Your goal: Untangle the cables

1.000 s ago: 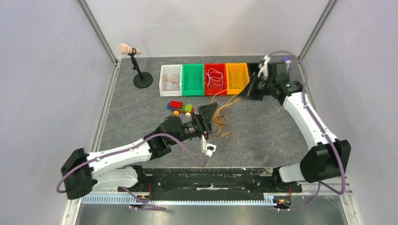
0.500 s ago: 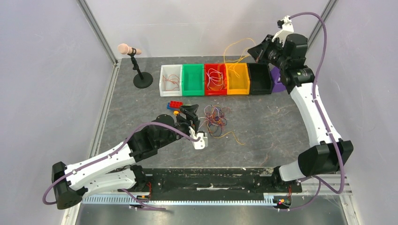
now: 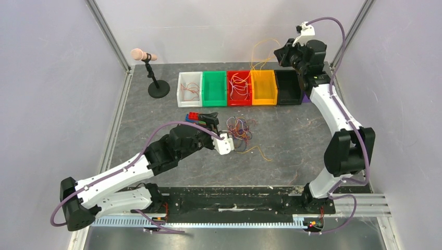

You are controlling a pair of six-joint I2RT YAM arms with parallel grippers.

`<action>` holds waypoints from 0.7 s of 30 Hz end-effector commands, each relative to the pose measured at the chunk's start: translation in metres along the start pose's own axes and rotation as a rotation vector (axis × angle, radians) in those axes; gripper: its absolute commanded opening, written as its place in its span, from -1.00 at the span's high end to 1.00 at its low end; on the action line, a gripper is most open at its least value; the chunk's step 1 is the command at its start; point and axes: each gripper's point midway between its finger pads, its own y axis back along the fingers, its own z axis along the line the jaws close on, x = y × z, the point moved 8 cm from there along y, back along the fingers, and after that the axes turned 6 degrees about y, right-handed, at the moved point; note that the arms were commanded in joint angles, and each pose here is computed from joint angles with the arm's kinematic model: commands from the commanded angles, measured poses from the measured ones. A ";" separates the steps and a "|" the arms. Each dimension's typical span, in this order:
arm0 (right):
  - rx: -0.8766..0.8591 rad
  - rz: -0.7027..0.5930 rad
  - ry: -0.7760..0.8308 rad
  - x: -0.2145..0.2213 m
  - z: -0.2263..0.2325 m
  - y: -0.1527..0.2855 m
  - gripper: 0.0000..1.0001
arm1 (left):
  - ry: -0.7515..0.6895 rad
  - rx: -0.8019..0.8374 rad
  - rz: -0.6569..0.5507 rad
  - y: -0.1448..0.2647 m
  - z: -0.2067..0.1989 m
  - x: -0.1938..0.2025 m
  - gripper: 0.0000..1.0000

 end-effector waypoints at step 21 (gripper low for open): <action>0.091 0.011 0.246 0.084 -0.061 -0.042 1.00 | 0.135 -0.097 0.025 -0.006 0.032 0.003 -0.57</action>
